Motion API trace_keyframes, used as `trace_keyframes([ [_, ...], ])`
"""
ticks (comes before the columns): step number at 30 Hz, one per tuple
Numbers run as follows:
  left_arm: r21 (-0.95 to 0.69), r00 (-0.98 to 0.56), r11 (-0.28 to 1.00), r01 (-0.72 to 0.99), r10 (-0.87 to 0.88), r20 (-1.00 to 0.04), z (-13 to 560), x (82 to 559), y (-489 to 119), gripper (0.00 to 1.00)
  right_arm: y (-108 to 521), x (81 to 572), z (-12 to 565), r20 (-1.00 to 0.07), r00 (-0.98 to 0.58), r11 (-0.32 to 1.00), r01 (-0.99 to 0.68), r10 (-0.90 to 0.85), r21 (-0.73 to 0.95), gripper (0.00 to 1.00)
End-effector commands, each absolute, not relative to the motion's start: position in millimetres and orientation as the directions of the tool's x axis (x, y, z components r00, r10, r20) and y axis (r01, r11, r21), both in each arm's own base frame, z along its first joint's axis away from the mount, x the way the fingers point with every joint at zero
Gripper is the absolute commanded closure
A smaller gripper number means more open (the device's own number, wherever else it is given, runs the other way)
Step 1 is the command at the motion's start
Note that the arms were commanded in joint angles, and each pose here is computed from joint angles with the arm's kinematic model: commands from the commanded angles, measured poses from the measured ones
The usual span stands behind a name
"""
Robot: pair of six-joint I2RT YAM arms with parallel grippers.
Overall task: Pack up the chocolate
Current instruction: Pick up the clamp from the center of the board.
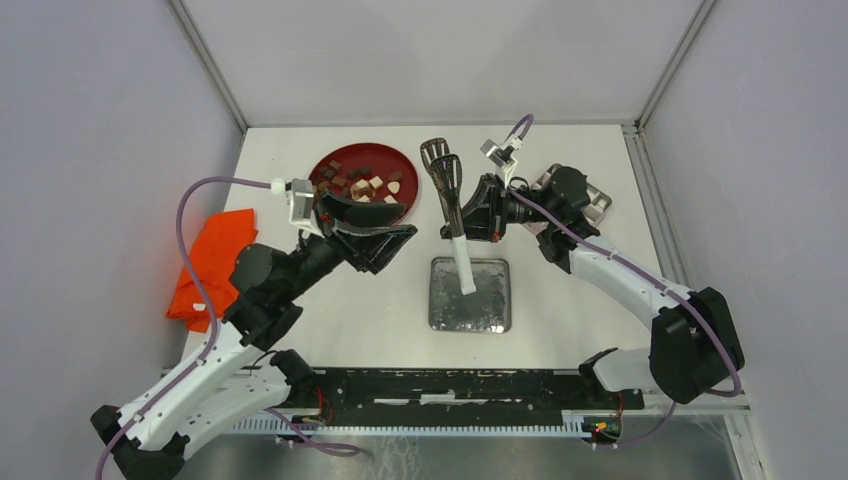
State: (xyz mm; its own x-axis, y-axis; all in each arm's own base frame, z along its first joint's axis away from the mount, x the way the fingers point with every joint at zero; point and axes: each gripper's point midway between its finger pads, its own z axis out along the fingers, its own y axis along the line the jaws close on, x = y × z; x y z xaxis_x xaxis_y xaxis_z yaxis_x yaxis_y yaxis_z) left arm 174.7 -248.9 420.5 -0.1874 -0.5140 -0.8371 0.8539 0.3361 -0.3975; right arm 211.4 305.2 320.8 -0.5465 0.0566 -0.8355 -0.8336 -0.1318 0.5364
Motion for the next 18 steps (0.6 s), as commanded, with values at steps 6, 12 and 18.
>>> trace_keyframes([
  [6,-0.362,-0.209,0.400,0.842,-0.378,-0.902,378,204,-277,0.31,302,197,334,-0.918,-0.394,-0.168,-0.908,0.033,0.384,1.00],
  [12,-0.379,-0.242,0.325,0.866,-0.390,-0.889,382,211,-300,0.34,301,194,335,-0.924,-0.382,-0.178,-0.911,0.020,0.373,1.00],
  [18,-0.382,-0.262,0.250,0.890,-0.404,-0.877,388,207,-310,0.43,303,191,333,-0.925,-0.381,-0.197,-0.907,0.005,0.372,1.00],
])
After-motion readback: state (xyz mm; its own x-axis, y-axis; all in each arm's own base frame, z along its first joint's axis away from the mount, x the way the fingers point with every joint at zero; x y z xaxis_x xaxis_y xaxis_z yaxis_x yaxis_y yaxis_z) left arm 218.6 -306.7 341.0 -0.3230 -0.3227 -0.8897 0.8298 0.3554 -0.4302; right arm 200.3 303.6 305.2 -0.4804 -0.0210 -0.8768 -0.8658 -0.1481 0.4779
